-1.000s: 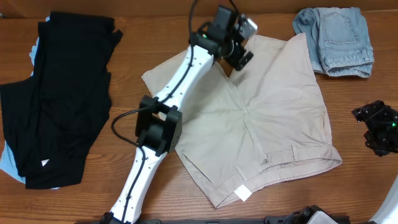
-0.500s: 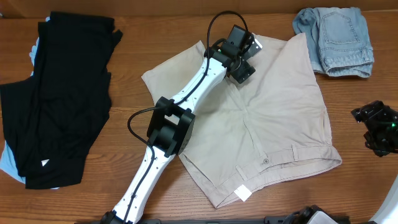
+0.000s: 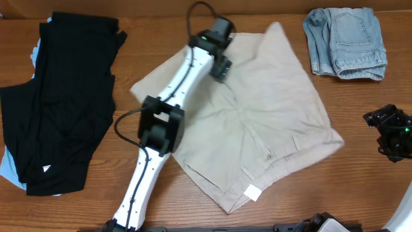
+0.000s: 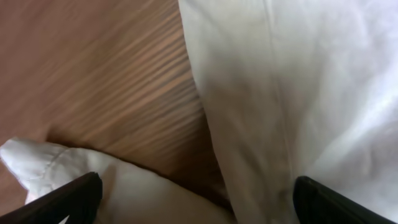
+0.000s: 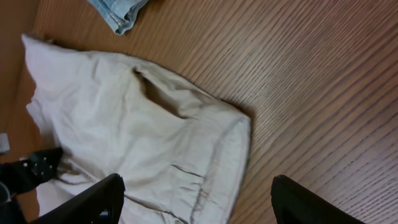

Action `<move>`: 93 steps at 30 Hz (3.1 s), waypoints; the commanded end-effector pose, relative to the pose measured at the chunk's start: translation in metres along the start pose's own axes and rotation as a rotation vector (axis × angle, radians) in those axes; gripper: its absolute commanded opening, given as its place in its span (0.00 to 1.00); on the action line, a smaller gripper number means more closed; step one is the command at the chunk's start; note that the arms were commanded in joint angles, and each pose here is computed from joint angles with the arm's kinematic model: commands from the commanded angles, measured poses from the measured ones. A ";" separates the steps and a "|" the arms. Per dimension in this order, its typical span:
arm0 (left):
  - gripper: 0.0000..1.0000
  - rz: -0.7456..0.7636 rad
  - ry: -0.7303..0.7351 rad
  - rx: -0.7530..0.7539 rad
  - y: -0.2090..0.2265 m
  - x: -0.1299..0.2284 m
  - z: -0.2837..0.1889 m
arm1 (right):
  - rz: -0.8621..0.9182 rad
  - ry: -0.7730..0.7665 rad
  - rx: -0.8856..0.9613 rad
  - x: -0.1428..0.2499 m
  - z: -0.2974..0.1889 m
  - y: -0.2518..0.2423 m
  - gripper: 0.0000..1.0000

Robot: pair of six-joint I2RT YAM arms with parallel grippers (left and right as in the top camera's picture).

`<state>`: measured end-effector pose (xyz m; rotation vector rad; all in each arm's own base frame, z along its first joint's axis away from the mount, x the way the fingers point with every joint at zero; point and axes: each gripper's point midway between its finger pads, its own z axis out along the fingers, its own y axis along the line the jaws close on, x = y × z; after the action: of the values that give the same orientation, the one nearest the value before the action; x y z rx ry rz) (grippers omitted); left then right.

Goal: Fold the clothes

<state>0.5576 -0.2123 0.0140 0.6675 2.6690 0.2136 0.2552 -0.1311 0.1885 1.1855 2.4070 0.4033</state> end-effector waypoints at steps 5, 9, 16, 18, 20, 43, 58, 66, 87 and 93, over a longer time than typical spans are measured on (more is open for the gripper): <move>1.00 -0.301 0.393 -0.005 0.069 0.119 0.052 | -0.095 -0.014 -0.059 0.001 -0.001 0.028 0.79; 1.00 -0.396 0.528 0.095 0.089 0.158 0.043 | -0.176 0.008 -0.099 0.010 0.011 0.058 0.79; 1.00 -0.501 0.743 0.129 0.128 0.222 0.018 | -0.250 0.104 -0.158 0.034 0.059 0.115 0.79; 1.00 -0.522 0.769 0.133 0.135 0.231 0.014 | -0.271 0.145 -0.154 0.043 0.080 0.125 0.80; 1.00 -0.532 0.777 0.138 0.142 0.236 0.013 | -0.303 0.189 -0.150 0.053 0.102 0.133 0.80; 1.00 -0.582 -0.043 0.062 0.213 0.063 -0.192 | -0.464 0.152 0.010 0.062 0.221 0.127 0.74; 1.00 -0.566 -0.372 0.043 0.225 0.032 -0.310 | -0.459 0.114 -0.101 0.076 0.240 0.135 0.49; 1.00 -0.528 -0.364 0.028 0.226 0.033 -0.308 | -0.462 0.086 -0.126 0.074 0.243 0.138 0.22; 1.00 -0.529 -0.353 0.025 0.225 0.036 -0.307 | -0.459 0.122 -0.143 0.082 0.272 0.132 0.75; 1.00 -0.528 -0.354 0.026 0.225 0.035 -0.307 | -0.461 0.125 -0.169 0.083 0.273 0.137 0.60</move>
<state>0.5041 -0.0107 0.3317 -0.0545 2.4108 -0.0845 0.4476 0.0292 0.0137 0.5051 2.5294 0.4860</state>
